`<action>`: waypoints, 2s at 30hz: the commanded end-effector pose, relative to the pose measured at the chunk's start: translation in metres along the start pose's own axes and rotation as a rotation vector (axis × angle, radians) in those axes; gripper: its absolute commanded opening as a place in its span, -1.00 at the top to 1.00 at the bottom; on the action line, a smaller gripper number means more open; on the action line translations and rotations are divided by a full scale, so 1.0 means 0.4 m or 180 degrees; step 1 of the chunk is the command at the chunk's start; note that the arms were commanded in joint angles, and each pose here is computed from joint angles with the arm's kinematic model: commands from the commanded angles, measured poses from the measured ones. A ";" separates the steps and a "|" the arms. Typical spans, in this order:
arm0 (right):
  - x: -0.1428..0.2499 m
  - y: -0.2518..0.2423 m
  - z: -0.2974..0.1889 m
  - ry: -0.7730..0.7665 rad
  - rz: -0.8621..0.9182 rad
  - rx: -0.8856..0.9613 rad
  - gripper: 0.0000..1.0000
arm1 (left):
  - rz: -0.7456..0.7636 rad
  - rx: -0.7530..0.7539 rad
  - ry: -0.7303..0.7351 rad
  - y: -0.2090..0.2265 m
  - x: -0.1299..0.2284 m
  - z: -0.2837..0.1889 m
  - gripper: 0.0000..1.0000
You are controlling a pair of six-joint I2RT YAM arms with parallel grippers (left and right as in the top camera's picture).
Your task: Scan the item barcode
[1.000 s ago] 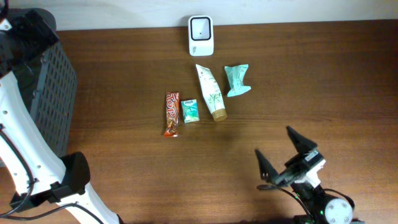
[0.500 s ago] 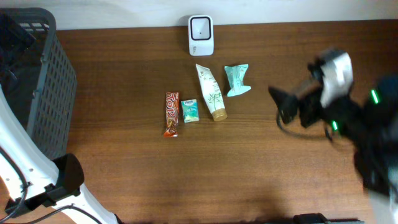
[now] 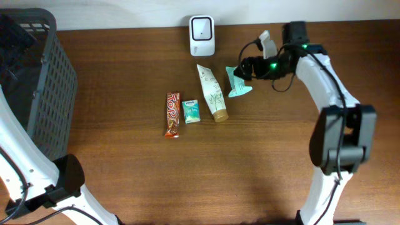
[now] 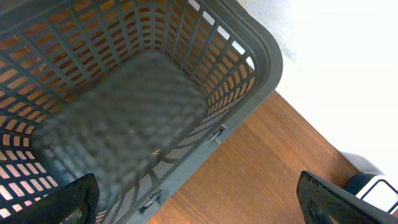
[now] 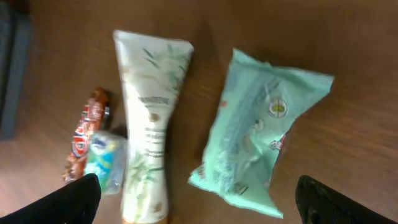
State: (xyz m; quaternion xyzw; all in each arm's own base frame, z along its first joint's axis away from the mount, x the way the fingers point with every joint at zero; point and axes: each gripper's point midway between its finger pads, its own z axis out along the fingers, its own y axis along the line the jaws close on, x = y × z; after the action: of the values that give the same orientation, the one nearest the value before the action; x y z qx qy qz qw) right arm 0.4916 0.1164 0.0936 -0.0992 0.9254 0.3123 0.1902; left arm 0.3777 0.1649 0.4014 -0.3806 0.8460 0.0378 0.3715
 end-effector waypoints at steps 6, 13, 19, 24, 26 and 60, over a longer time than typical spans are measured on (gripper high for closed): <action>0.053 -0.073 0.116 0.0216 0.0368 -0.0137 -0.33 | -0.0041 0.0000 -0.0078 0.007 -0.008 -0.023 -0.98; 0.078 -0.071 0.175 0.0311 0.0394 -0.0178 -0.06 | -0.0041 0.0000 -0.0078 0.007 -0.008 -0.023 -0.98; 0.033 -0.098 0.104 0.0348 0.0422 0.0430 0.92 | -0.0041 0.0000 -0.0078 0.007 -0.008 -0.023 -0.99; 0.000 -0.188 -0.163 0.0424 0.0655 0.3009 0.92 | -0.0041 0.0000 -0.0078 0.007 -0.008 -0.023 -0.98; 0.026 -0.208 -0.230 0.0371 0.0686 0.3964 0.92 | -0.0041 0.0000 -0.0078 0.007 -0.008 -0.023 -0.98; 0.195 -0.200 -0.081 0.0672 0.1468 -0.0688 -0.93 | -0.0041 0.0000 -0.0078 0.007 -0.008 -0.023 -0.98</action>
State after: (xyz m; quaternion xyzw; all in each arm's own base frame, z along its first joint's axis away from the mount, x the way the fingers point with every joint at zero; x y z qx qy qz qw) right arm 0.4311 0.0161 0.0358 0.0704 0.9198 0.3854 -0.0208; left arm 0.3777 0.1650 0.4014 -0.3807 0.8459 0.0379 0.3715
